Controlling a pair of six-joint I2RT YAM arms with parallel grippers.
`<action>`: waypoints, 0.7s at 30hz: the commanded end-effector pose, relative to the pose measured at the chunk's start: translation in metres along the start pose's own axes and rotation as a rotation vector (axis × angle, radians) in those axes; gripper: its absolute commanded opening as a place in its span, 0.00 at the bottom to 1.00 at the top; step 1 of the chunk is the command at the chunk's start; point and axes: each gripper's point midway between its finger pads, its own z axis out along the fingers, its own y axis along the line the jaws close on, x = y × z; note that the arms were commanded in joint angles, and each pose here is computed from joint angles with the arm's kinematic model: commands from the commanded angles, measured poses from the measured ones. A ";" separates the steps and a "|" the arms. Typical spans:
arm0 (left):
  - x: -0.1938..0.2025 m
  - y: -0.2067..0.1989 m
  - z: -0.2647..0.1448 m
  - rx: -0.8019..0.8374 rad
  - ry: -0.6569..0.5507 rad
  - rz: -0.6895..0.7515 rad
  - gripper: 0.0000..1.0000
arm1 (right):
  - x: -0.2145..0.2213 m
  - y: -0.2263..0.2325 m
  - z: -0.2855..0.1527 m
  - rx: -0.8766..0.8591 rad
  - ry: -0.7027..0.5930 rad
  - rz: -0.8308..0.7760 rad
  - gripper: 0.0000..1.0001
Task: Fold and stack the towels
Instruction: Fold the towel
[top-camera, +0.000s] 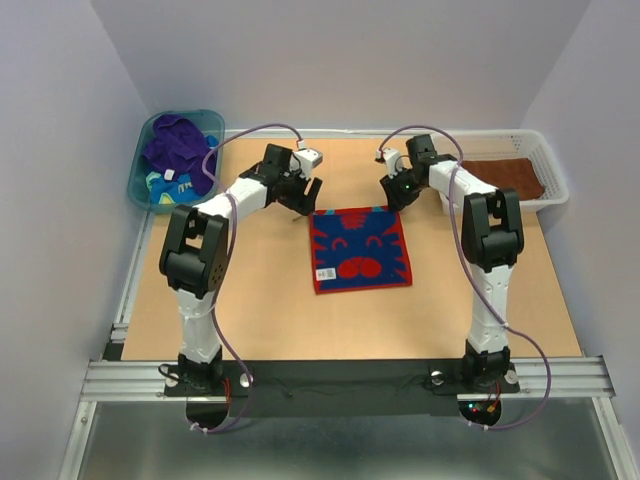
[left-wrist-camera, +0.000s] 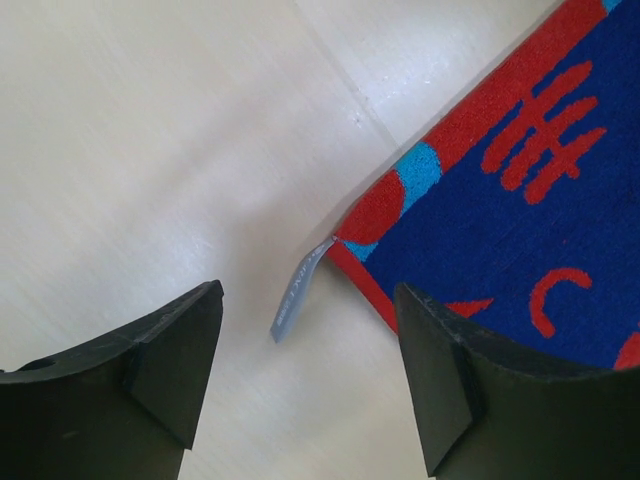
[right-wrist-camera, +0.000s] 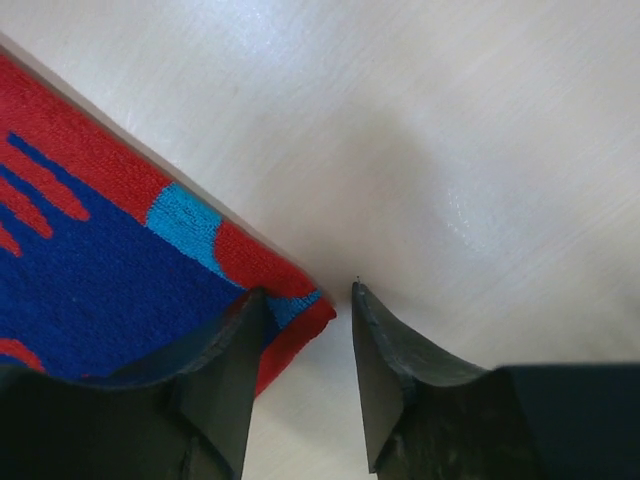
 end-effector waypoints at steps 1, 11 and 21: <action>-0.017 0.002 0.006 0.031 -0.023 0.080 0.78 | 0.011 0.001 0.007 -0.062 0.023 0.006 0.37; -0.018 -0.002 0.028 0.098 0.009 0.072 0.69 | 0.033 0.011 0.016 -0.122 0.084 0.029 0.08; -0.017 -0.010 0.049 0.180 0.027 0.050 0.57 | 0.041 0.018 0.019 -0.154 0.103 0.038 0.02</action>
